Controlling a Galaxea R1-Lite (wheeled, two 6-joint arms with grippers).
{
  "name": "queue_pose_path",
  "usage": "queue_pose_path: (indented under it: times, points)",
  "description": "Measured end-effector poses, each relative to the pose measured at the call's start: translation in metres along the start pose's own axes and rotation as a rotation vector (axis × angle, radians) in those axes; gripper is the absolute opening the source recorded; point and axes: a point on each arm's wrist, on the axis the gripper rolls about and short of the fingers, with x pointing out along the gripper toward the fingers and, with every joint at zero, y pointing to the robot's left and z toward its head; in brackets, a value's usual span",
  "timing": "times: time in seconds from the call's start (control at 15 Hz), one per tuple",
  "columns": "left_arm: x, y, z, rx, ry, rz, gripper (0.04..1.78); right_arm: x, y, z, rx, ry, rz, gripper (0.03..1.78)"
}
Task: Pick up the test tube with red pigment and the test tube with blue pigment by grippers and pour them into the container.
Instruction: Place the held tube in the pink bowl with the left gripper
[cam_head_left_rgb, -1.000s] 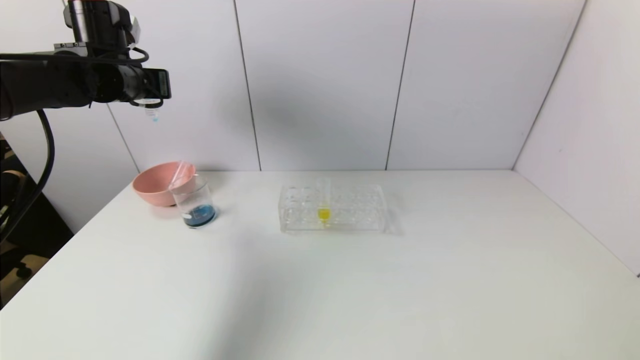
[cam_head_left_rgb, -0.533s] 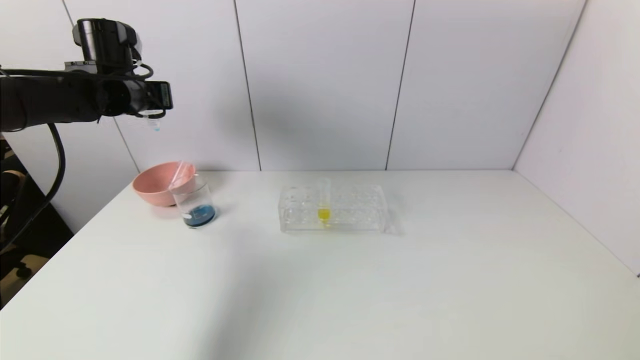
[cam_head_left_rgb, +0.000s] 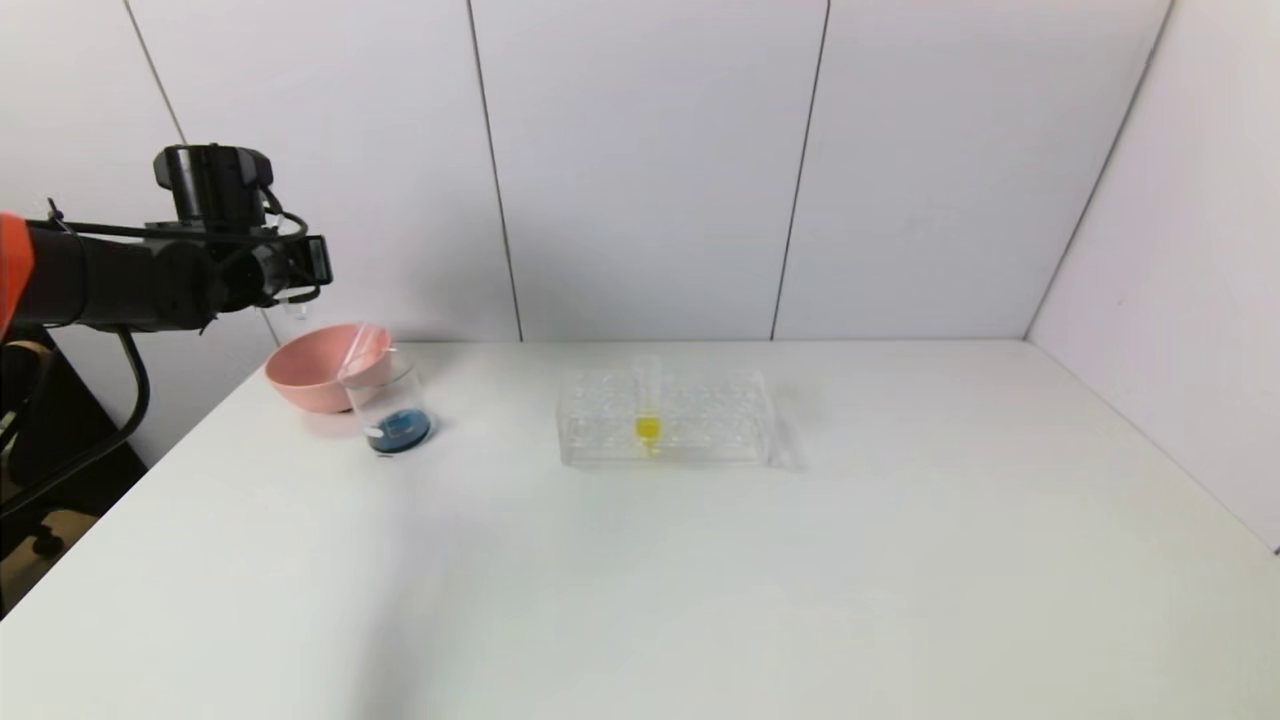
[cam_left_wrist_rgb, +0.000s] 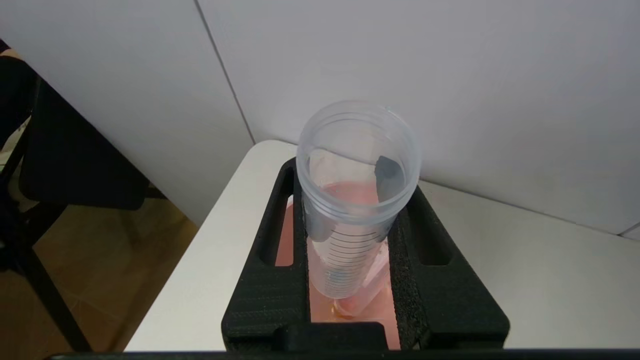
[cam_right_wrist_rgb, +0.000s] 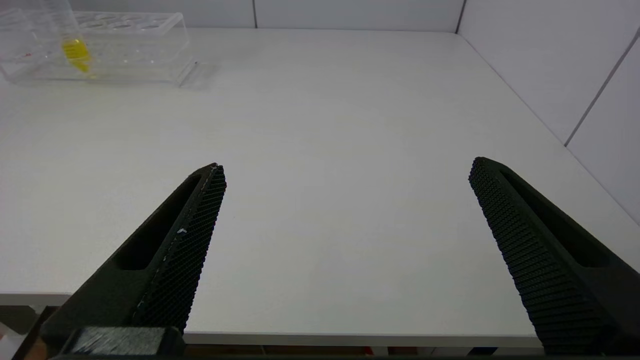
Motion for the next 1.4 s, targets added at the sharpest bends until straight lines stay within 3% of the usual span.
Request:
queue_pose_path:
  times: [0.53, 0.73, 0.87, 1.2, 1.4]
  points:
    - [0.025, 0.003, -0.035, 0.012, 0.041, -0.02, 0.46, 0.0, 0.0, 0.0, 0.0, 0.0, 0.0, 1.78]
    - [0.03, 0.005, -0.041, 0.014, 0.055, -0.016, 0.55, 0.0, 0.0, 0.0, 0.0, 0.0, 0.0, 1.78]
    - [0.032, 0.003, -0.043, 0.017, 0.06, -0.019, 0.74, 0.0, 0.0, 0.0, 0.0, 0.0, 0.0, 1.78]
    - [0.037, 0.004, -0.046, 0.019, 0.062, -0.016, 1.5, 0.0, 0.0, 0.0, 0.0, 0.0, 0.0, 1.77]
    - [0.031, 0.006, -0.037, 0.022, 0.041, -0.016, 1.74, 0.0, 0.0, 0.0, 0.0, 0.0, 0.0, 1.77]
